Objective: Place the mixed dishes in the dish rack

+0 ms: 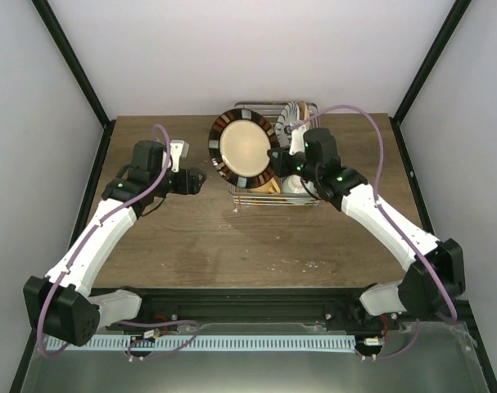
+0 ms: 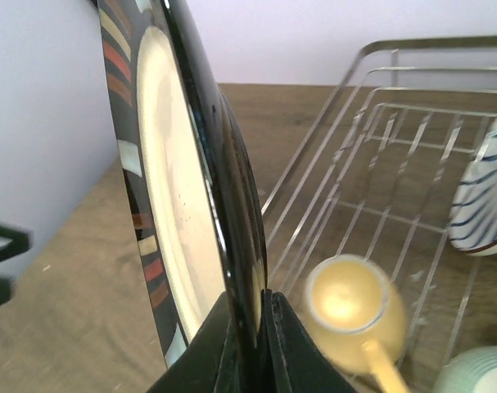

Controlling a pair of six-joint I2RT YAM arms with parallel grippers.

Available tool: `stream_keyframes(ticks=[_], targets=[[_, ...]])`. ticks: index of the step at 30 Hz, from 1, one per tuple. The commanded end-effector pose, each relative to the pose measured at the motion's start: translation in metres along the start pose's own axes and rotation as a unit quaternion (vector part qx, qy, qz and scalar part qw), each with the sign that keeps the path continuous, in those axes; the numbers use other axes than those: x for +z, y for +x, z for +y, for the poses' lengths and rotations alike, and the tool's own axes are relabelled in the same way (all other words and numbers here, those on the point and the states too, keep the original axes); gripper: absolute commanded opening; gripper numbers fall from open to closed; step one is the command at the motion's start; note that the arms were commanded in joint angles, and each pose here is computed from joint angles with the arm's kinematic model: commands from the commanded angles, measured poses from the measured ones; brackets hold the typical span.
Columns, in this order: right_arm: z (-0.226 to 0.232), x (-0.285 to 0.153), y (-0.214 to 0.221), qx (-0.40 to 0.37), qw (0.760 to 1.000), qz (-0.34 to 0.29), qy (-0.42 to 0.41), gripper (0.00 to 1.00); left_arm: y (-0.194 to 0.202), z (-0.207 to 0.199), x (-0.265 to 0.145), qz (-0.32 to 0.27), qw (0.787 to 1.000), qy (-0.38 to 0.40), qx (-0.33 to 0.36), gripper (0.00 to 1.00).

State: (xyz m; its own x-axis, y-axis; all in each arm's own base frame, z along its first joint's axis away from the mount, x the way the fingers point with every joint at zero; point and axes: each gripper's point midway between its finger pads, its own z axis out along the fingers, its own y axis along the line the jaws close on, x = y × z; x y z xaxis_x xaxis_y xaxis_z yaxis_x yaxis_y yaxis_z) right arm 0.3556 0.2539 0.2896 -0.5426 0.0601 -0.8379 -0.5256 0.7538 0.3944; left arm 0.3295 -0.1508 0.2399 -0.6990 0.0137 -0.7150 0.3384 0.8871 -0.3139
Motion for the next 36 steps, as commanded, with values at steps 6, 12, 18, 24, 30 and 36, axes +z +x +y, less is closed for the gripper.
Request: stream_keyframes(ticks=[6, 12, 18, 24, 30, 36], targets=[[-0.02, 0.003, -0.101, -0.019, 0.979, -0.162, 0.126, 0.01, 0.002, 0.0, 0.005, -0.004, 1.0, 0.008, -0.007, 0.78], [-0.026, 0.013, -0.132, -0.022, 0.965, -0.204, 0.164, 0.01, 0.004, -0.001, 0.008, -0.002, 1.0, 0.015, -0.008, 0.78], [-0.031, 0.017, -0.154, -0.025, 0.953, -0.236, 0.189, 0.01, 0.006, 0.001, 0.007, -0.001, 1.0, 0.01, -0.003, 0.78], [-0.048, 0.022, -0.164, -0.021, 0.931, -0.255, 0.259, 0.01, 0.014, 0.001, 0.009, 0.003, 1.0, 0.013, -0.011, 0.78], [-0.047, 0.048, -0.165, -0.056, 0.909, -0.25, 0.329, 0.01, 0.018, 0.001, 0.009, 0.006, 1.0, 0.017, -0.016, 0.79], [-0.062, 0.064, -0.161, -0.04, 0.896, -0.229, 0.379, 0.01, 0.023, 0.002, 0.009, 0.01, 1.0, 0.016, -0.019, 0.78]])
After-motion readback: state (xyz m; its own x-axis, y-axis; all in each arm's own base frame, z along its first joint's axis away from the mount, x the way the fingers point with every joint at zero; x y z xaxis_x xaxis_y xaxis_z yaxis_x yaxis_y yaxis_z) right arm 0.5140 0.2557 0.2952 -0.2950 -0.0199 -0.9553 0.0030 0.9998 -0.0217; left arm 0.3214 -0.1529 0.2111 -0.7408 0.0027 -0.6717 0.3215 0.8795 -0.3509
